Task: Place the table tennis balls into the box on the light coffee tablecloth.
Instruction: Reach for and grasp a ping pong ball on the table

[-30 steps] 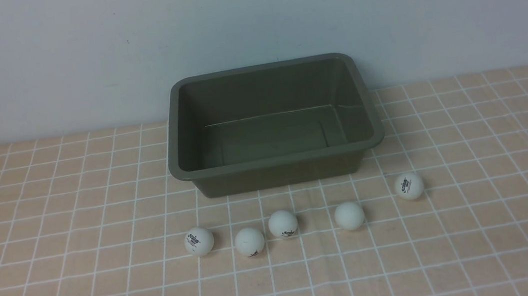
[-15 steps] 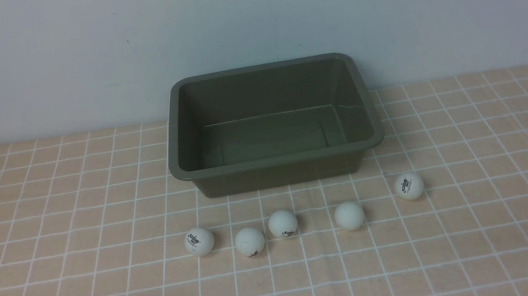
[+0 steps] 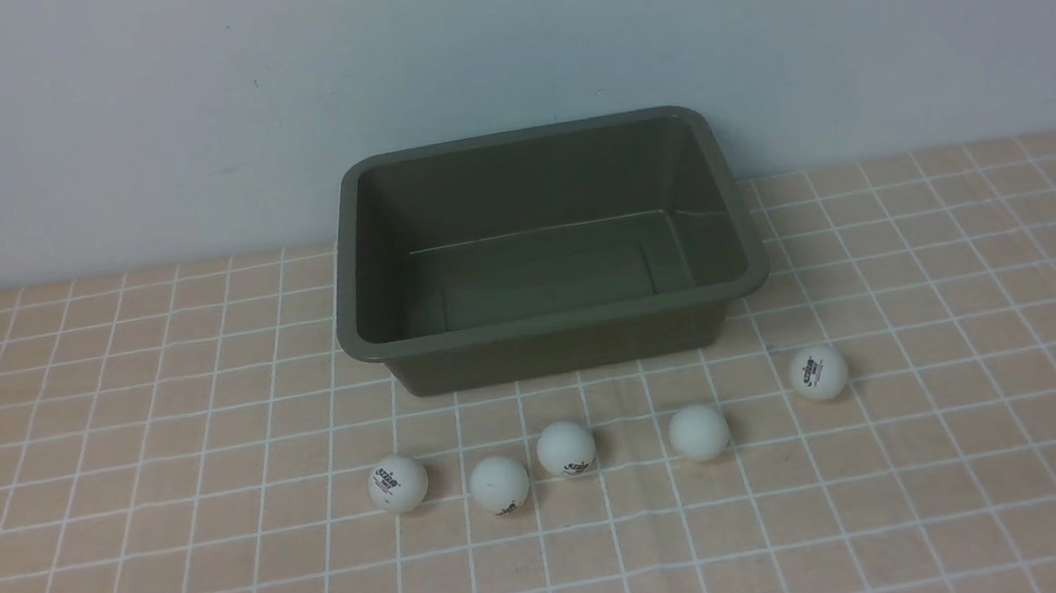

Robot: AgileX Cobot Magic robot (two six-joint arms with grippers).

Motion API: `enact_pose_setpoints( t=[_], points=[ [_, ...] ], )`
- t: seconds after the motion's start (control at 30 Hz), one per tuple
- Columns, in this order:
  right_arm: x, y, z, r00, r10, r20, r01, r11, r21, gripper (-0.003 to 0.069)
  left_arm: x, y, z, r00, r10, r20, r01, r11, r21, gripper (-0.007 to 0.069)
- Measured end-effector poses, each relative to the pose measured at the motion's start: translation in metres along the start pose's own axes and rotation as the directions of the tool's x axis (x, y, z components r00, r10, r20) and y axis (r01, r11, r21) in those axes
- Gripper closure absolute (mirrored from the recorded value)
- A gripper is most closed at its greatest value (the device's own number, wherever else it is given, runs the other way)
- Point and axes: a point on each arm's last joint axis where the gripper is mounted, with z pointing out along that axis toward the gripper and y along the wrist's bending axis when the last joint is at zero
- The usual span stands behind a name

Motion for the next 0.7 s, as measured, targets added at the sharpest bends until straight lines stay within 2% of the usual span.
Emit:
enact_pose_setpoints(
  t=[0.3, 0.7],
  points=[
    [0.003, 0.000, 0.000, 0.999, 0.001, -0.037, -0.001, 1.000, 0.005, 0.0668, -0.014, -0.004, -0.001, 0.988, -0.005, 0.153, -0.002, 0.999, 0.046, 0.0694],
    [0.004, 0.000, 0.000, 0.999, 0.001, -0.042, -0.001, 1.000, 0.005, 0.0667, -0.025, -0.007, -0.004, 0.962, -0.023, 0.274, -0.001, 0.996, 0.085, 0.0694]
  ],
)
